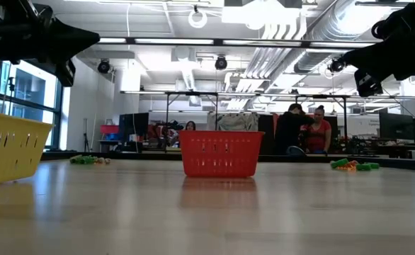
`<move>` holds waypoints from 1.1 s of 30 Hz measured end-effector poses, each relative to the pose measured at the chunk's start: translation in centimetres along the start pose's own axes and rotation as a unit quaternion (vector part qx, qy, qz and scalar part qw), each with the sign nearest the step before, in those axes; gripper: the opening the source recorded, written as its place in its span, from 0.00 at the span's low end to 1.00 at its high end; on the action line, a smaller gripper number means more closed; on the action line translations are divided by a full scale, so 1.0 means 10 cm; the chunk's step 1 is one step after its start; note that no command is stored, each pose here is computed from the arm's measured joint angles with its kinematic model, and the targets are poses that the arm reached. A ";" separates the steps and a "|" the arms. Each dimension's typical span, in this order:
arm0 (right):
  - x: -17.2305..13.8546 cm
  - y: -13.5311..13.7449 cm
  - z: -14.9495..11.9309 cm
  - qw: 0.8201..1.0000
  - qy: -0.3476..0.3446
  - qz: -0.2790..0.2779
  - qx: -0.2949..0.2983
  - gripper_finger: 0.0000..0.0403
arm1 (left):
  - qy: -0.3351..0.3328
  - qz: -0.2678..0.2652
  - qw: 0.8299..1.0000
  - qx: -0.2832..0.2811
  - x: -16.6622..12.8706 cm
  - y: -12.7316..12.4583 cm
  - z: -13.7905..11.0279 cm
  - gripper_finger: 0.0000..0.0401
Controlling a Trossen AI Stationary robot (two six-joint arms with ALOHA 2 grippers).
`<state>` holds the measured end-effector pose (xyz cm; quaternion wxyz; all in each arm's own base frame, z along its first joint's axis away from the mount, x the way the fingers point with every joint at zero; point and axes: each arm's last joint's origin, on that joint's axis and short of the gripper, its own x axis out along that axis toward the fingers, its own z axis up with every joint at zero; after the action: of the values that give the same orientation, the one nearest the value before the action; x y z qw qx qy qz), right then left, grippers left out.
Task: Sort Halloween decoration
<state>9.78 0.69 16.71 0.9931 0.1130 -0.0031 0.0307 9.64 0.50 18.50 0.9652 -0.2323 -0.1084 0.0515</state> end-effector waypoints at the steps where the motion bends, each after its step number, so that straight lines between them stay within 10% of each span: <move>1: 0.00 0.00 0.00 1.000 0.000 0.000 0.000 0.00 | 0.000 0.000 1.000 0.000 0.00 0.00 0.00 0.00; 33: 0.00 0.00 0.00 1.000 0.000 -0.001 -0.014 0.00 | 0.000 0.000 1.000 0.000 0.00 0.00 0.00 0.00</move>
<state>9.78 0.69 16.72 0.9947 0.0987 -0.0036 0.0300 9.64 0.50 18.50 0.9652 -0.2324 -0.1084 0.0515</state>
